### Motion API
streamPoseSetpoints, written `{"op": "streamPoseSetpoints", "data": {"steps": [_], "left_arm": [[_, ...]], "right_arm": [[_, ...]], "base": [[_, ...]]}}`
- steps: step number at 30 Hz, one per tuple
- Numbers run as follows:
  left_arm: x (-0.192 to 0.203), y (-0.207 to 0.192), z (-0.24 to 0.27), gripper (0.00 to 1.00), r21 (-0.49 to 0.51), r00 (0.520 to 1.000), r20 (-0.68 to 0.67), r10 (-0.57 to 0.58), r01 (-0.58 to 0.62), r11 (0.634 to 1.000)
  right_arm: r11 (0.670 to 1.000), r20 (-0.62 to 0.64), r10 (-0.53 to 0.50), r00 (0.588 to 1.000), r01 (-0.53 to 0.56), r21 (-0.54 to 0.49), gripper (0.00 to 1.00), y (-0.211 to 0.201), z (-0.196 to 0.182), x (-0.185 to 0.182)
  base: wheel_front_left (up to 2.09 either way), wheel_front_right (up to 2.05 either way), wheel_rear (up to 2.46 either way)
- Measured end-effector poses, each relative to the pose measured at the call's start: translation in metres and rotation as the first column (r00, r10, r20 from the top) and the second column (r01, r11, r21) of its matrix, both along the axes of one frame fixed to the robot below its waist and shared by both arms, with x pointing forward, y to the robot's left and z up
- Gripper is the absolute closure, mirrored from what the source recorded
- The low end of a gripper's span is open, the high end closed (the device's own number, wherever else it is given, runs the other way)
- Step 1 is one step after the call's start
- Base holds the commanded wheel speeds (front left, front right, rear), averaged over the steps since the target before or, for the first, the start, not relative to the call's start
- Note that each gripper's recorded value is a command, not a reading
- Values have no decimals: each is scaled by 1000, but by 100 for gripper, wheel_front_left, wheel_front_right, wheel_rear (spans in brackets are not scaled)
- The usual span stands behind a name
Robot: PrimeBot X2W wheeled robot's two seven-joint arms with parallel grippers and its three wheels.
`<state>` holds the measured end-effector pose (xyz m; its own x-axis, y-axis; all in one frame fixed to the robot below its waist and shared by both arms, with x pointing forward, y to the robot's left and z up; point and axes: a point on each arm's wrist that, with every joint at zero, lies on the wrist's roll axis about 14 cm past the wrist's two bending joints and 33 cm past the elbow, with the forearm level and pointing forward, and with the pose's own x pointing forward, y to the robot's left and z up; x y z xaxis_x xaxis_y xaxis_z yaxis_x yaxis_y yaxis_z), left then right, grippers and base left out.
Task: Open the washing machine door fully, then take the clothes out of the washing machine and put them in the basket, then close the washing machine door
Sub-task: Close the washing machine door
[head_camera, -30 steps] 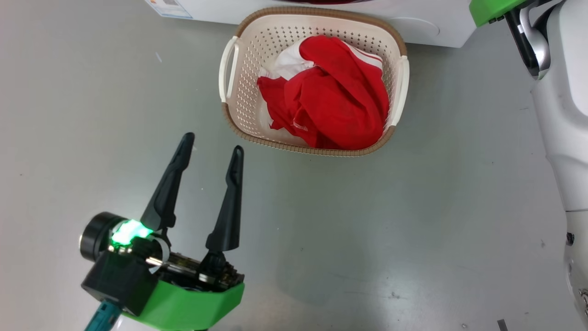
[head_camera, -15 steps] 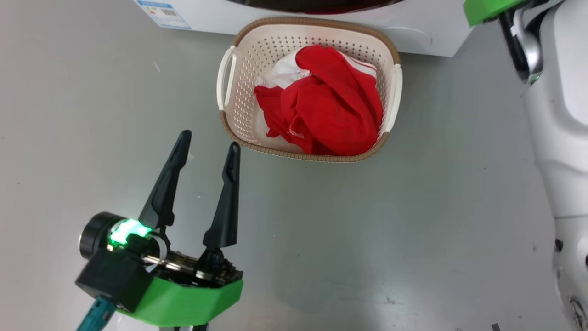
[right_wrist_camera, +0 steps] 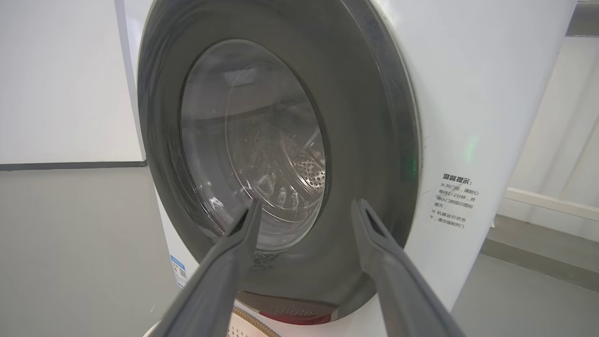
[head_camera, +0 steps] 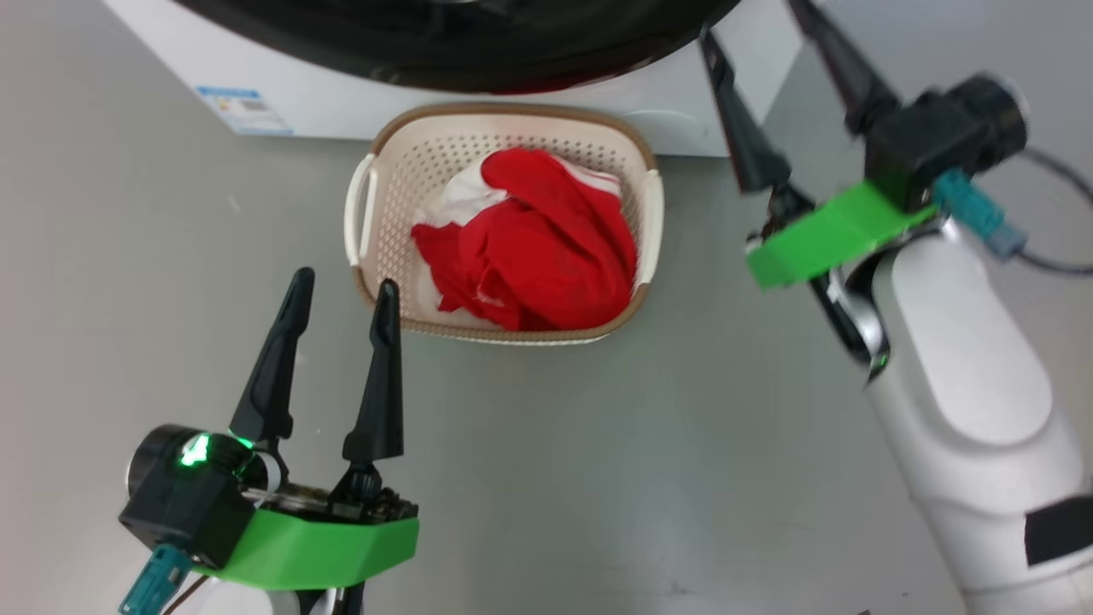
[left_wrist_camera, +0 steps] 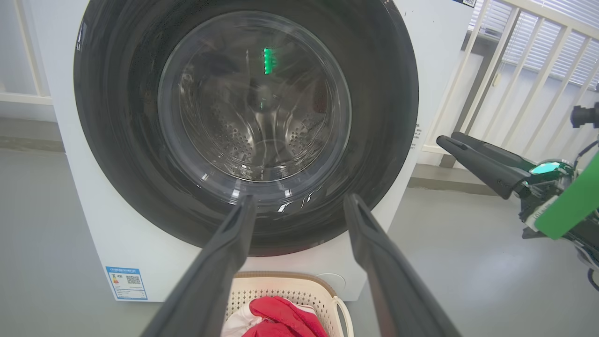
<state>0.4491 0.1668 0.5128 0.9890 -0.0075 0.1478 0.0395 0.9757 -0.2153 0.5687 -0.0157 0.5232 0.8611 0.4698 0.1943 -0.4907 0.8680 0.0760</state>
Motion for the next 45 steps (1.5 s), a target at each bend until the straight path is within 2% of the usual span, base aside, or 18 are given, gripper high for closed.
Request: {"op": "streamPoseSetpoints", "data": {"steps": [9, 20, 31, 37, 45], "left_arm": [[-5, -18, 13, 0, -22, 998, 33, -46, 47, 999], [-14, -27, 28, 0, -19, 995, 68, -68, 69, 997], [-37, -21, 38, 0, 41, 995, 83, -54, 51, 998], [-52, -14, 37, 0, 54, 996, 77, -48, 44, 998], [-70, -7, 37, 0, 65, 997, 73, -35, 30, 997]], "right_arm": [[996, -25, -66, 997, 68, 60, 0, -36, 7, -52], [976, 14, -212, 977, 211, 56, 0, -90, 23, -93], [932, 28, -362, 932, 361, 40, 0, -143, 30, -144], [893, 39, -450, 892, 447, 56, 0, -175, 37, -170], [856, 53, -516, 855, 513, 62, 0, -199, 42, -201]], "base": [[0, 0, 0], [0, 0, 0], [0, 0, 0], [0, 0, 0], [0, 0, 0]]}}
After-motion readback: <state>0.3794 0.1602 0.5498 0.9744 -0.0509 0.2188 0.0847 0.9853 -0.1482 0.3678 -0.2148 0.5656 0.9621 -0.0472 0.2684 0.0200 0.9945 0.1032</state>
